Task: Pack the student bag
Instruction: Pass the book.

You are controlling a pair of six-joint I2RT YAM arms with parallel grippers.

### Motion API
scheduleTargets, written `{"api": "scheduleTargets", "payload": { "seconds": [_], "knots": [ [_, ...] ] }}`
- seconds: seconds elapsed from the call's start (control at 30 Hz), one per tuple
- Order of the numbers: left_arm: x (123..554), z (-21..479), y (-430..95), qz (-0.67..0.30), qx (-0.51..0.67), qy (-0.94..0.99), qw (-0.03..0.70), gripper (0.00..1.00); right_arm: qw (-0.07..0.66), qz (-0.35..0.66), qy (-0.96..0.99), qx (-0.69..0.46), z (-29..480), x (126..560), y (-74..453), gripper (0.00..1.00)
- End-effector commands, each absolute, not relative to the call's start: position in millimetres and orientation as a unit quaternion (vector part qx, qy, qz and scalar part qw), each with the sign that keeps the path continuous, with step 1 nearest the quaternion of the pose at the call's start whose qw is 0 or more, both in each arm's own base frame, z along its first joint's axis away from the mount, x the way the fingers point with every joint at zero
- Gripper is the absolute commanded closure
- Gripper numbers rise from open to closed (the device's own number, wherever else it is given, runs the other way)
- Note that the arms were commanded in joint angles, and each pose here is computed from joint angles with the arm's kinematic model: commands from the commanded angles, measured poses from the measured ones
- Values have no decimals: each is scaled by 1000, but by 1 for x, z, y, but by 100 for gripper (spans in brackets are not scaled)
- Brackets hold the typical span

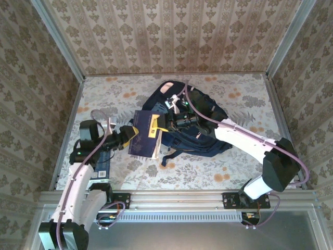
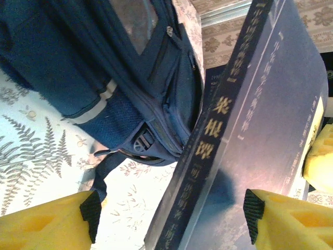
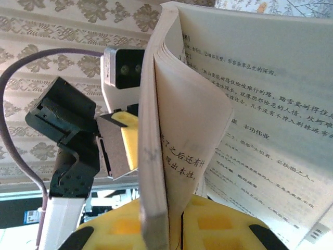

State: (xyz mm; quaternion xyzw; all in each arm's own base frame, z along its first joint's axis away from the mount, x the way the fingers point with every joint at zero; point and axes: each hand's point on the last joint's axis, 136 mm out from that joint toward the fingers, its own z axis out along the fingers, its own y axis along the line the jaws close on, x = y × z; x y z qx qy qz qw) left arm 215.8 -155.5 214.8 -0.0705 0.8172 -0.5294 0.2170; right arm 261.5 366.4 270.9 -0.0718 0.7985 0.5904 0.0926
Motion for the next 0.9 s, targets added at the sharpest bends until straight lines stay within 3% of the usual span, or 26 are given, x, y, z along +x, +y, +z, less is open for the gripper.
{"api": "scheduleTargets", "payload": {
  "seconds": [0.0, 0.23, 0.53, 0.57, 0.73, 0.77, 0.87],
  "knots": [
    [213, 242, -169, -554, -10, 798, 236, 27, 86, 608, 781, -109, 289, 242, 360, 84],
    [198, 264, -195, -609, 45, 760, 222, 45, 99, 611, 779, -99, 294, 247, 340, 83],
    [192, 282, -206, -631, 56, 735, 244, 98, 112, 603, 787, -68, 293, 262, 328, 81],
    [192, 281, -208, -630, 56, 736, 242, 100, 114, 603, 787, -67, 295, 263, 328, 77],
    [203, 285, -201, -621, 14, 736, 269, 100, 232, 487, 842, 4, 290, 283, 278, 18],
    [206, 287, -197, -617, -3, 734, 282, 100, 257, 470, 844, 25, 291, 285, 267, 9],
    [221, 294, -181, -611, -78, 714, 331, 100, 290, 468, 830, 90, 290, 284, 245, 0]
  ]
}}
